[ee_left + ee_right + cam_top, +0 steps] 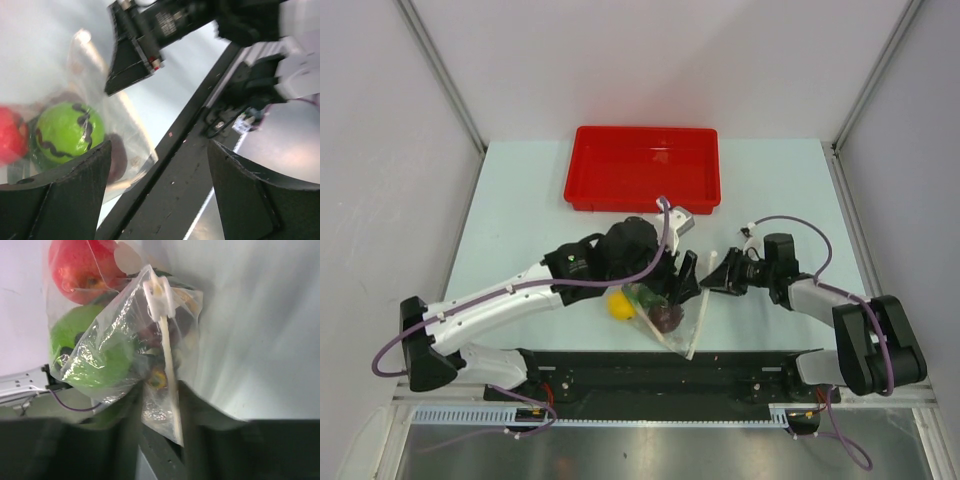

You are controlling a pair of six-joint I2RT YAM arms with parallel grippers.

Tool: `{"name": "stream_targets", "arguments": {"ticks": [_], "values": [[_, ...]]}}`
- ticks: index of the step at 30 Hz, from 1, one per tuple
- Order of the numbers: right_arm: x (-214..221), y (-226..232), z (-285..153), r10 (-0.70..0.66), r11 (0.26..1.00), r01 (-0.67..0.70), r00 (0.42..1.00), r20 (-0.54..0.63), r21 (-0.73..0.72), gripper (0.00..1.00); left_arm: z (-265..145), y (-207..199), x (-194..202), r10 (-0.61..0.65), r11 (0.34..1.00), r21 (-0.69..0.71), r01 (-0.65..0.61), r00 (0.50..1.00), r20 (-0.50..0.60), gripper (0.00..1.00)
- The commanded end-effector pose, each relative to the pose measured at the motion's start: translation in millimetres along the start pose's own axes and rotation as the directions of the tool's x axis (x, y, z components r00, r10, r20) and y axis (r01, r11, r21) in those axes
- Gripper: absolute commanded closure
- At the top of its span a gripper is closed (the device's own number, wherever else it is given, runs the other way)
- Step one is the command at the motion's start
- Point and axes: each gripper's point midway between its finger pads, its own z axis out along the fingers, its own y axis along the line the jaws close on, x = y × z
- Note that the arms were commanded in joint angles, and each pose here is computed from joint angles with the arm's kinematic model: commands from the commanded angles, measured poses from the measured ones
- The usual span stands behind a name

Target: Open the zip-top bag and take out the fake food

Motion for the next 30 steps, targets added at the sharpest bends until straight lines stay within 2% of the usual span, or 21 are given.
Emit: {"name": "stream_targets", "arguments": {"ticks": [1,3,5,6,7,14,17,20,23,25,29,30], "values": [[-34.3,24.7,8.6,-0.13,0.99,0.131,0.991,0.013,-0.059,0.87,-19.0,-14.1,-53.3,-0.019,0.994,0.111,0.007,0.994,0.11,0.19],[-34.7,26.5,10.3,-0.152,0.987,0.15,0.988,-0.028,-0.05,1.0,-24.7,-4.9,-68.3,-0.048,0.993,0.115,0.031,0.989,0.142,0.19],[-50.1,45.7,13.7,-0.24,0.969,0.238,0.97,-0.025,-0.061,1.0,-29.0,4.5,-77.9,-0.083,0.992,0.11,0.065,0.983,0.165,0.18],[-48.9,43.5,13.3,-0.228,0.974,0.228,0.972,-0.049,-0.016,1.0,-33.3,19.0,-86.3,-0.109,0.992,0.089,0.093,0.976,0.19,0.18],[-58.8,65.5,16.3,-0.286,0.958,0.285,0.957,-0.041,-0.036,1.0,-34.5,25.1,-88.4,-0.132,0.989,0.086,0.117,0.972,0.194,0.18],[-58.7,134.6,28.7,-0.436,0.895,0.414,0.891,-0.127,-0.165,1.0,-52.7,99.8,-104.2,-0.233,0.967,-0.028,0.252,0.927,0.294,0.18],[-51.5,142.1,28.3,-0.475,0.877,0.449,0.863,-0.172,-0.172,1.0,-58.5,120.0,-104.4,-0.228,0.969,-0.017,0.245,0.923,0.311,0.18],[-52.0,155.7,24.1,-0.493,0.865,0.455,0.849,-0.189,-0.212,1.0,-59.4,134.7,-100.2,-0.189,0.98,-0.006,0.199,0.939,0.288,0.18],[-50.6,177.0,18.0,-0.519,0.841,0.453,0.831,-0.202,-0.296,1.0,-54.6,142.4,-95.5,-0.109,0.994,0.021,0.108,0.956,0.273,0.16],[-51.8,192.4,13.6,-0.543,0.817,0.459,0.816,-0.198,-0.348,1.0,-49.3,138.0,-90.9,-0.069,0.995,0.089,0.048,0.964,0.257,0.13],[-54.2,205.7,11.1,-0.569,0.794,0.456,0.791,-0.227,-0.401,1.0,-42.9,140.0,-98.6,-0.068,0.974,0.226,0.009,0.965,0.255,0.12],[-54.9,210.6,9.5,-0.576,0.784,0.453,0.786,-0.226,-0.423,1.0,-37.3,137.8,-93.6,-0.084,0.956,0.294,0.016,0.972,0.22,0.12]]}}
